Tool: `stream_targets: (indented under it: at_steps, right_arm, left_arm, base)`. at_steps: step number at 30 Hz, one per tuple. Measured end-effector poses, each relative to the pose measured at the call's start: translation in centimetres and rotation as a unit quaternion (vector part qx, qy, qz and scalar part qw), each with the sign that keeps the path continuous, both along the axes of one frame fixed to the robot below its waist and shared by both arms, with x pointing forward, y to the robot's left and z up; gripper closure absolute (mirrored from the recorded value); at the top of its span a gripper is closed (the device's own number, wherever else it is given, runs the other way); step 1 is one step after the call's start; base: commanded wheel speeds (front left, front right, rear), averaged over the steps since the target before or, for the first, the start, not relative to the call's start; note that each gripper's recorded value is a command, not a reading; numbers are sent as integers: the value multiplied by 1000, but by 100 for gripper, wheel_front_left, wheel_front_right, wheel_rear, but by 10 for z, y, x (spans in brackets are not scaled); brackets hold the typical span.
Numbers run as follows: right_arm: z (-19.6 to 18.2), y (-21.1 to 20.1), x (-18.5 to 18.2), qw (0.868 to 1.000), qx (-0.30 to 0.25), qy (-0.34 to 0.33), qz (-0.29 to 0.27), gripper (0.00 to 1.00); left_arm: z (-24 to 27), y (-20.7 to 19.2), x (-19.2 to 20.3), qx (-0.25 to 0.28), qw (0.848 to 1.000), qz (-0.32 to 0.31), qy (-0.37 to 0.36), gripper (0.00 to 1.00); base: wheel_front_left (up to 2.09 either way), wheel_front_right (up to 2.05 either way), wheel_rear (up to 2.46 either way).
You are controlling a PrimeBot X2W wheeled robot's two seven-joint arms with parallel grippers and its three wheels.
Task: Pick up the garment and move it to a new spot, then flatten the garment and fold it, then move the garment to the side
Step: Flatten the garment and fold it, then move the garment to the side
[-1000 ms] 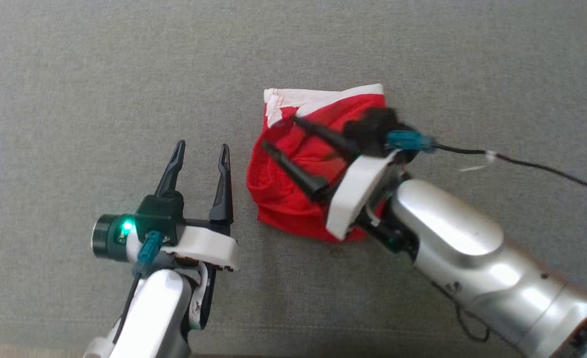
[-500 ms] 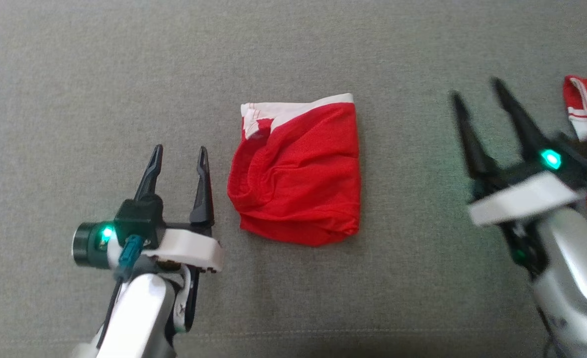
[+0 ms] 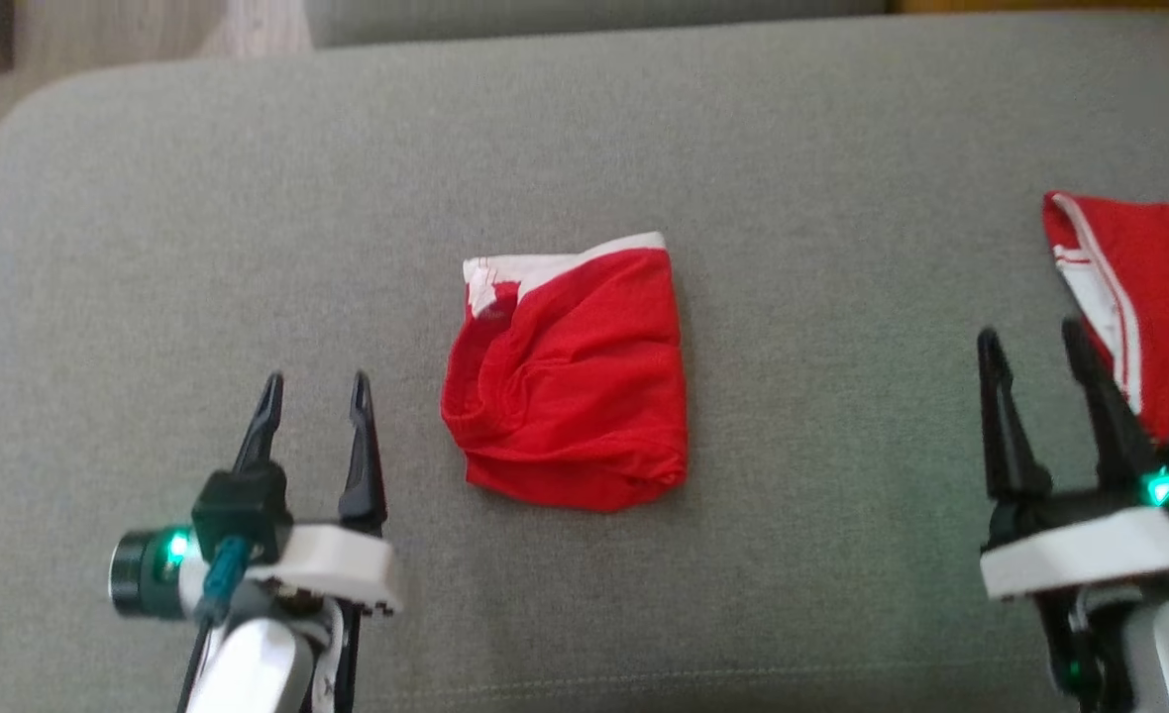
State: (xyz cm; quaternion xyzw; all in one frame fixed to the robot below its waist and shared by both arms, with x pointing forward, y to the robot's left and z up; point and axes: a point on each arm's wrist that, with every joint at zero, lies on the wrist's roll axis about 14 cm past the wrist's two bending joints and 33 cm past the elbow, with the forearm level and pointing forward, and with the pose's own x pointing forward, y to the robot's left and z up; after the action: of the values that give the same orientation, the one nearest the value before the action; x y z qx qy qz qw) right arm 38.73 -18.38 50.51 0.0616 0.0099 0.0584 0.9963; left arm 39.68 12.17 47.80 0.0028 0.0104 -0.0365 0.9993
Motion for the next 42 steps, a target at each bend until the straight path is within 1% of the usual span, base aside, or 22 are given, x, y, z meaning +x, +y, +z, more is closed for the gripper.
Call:
stream_targets:
  at_steps: [5,17,42]
  right_arm:
    - [1,-3,-25,1000,-5,13,-11,0]
    - [4,-3,-60,999,-4,27,-22,0]
    - [4,1,-61,999,-2,34,-20,0]
  left_arm:
    - [1,5,-17,6,1000,2,5,0]
    - [10,12,-45,14,1000,5,4,0]
    - [14,16,-50,17,1000,10,1,0]
  base:
    - [0,0,0]
    - [0,0,0]
    - [0,0,0]
